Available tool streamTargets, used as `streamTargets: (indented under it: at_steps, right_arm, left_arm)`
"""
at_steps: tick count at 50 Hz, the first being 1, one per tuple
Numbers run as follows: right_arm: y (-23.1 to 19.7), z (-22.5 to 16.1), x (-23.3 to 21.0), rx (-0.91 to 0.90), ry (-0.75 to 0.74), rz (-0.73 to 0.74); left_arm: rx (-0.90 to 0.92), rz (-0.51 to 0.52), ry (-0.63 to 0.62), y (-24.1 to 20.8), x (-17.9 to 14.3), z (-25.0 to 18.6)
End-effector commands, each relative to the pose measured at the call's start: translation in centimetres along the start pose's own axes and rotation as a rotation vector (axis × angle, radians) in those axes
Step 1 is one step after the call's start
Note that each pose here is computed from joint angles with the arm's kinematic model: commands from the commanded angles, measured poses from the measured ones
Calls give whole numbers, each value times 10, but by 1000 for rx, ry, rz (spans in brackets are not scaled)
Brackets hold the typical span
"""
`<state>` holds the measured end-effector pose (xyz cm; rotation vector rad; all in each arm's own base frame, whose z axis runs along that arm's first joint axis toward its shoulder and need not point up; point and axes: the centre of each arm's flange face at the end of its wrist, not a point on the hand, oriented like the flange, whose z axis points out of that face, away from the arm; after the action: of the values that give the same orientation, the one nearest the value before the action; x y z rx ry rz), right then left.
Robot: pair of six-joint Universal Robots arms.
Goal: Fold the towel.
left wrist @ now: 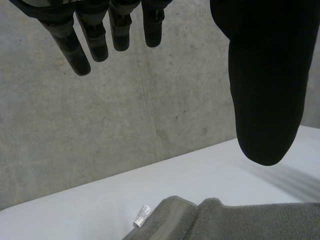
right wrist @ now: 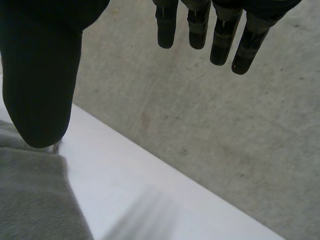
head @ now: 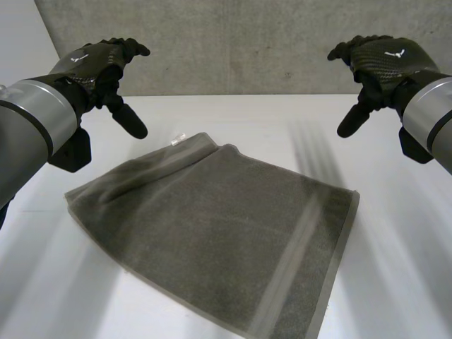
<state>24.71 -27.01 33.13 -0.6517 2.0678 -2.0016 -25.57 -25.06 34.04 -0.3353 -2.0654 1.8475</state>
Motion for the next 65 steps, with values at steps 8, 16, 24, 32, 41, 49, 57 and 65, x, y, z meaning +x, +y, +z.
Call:
streamTargets:
  at_steps: [8, 16, 24, 32, 41, 49, 57, 65]
  right_arm:
    - [60, -7, -45, -243, -151, 3]
    - [104, 7, -37, -310, -113, 17]
    - [160, 42, -2, -333, -2, 59]
    - [197, 62, 7, -355, 24, 69]
    - [218, 76, 11, -328, 46, 60]
    - [222, 81, 14, -321, 52, 57]
    - [229, 84, 18, -335, 63, 62]
    - [232, 85, 19, -341, 62, 62]
  left_arm:
    - [-80, 192, -13, 24, -9, 9]
    - [-117, 189, -47, 39, -23, 13]
    - [-113, 186, -64, 47, -30, 16]
    - [-132, 184, -63, 55, -30, 15]
    - [-137, 184, -66, 60, -31, 16]
    - [-143, 183, -66, 62, -31, 16]
    - [-143, 183, -66, 62, -31, 16]
    - [-146, 184, -63, 63, -30, 15]
